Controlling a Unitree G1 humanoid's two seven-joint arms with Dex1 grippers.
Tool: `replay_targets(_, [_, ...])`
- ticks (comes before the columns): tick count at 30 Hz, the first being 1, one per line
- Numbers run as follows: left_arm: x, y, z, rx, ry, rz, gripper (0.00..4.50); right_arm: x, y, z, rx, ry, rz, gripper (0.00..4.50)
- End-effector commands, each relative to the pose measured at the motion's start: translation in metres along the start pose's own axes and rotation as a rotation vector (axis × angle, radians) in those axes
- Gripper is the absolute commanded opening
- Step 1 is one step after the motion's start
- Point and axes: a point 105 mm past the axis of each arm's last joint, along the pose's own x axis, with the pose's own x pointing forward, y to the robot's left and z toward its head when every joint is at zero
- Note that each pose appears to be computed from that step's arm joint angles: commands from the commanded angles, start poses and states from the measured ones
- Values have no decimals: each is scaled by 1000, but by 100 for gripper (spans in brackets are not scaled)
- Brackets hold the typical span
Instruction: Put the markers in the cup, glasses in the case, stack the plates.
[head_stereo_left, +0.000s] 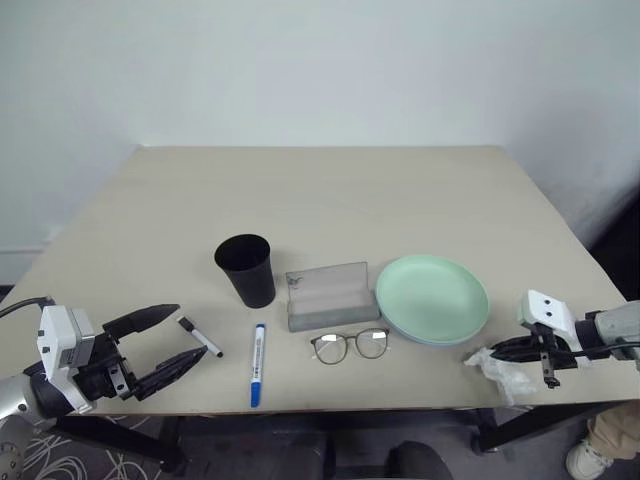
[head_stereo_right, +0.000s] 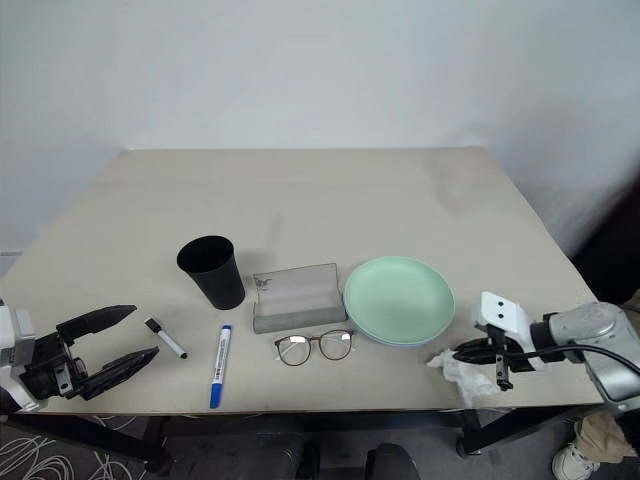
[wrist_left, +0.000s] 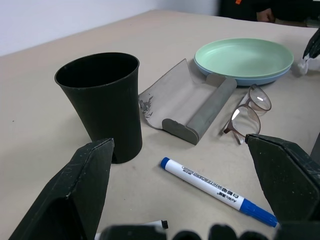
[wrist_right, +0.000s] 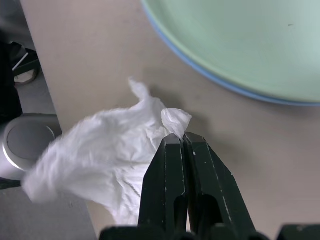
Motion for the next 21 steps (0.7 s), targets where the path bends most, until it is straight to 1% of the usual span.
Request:
replay_targets(1, [1, 0, 7, 38, -13, -3, 450, -30, -15, 18, -58, -35, -45, 4])
replay_targets(4, [0, 0, 8, 41, -12, -4, 450, -48, -30, 39, -93, -98, -87, 4])
replay_targets(7, [1, 1, 8, 43, -12, -6, 450, -57, -42, 63, -129, -175, -122, 4])
replay_targets(11, [2, 3, 8, 44, -9, -10, 450, -51, -57, 99, -153, -312, -167, 4])
replay_targets(14, [4, 3, 9, 48, -9, -14, 450, -34, -66, 118, -146, -364, -192, 4])
replay_targets(18, [5, 4, 10, 48, -9, -19, 450, -12, -70, 122, -133, -341, -196, 4])
replay_targets(21, [5, 3, 9, 49, 1, -24, 450, 2, -73, 116, -115, -304, -202, 4])
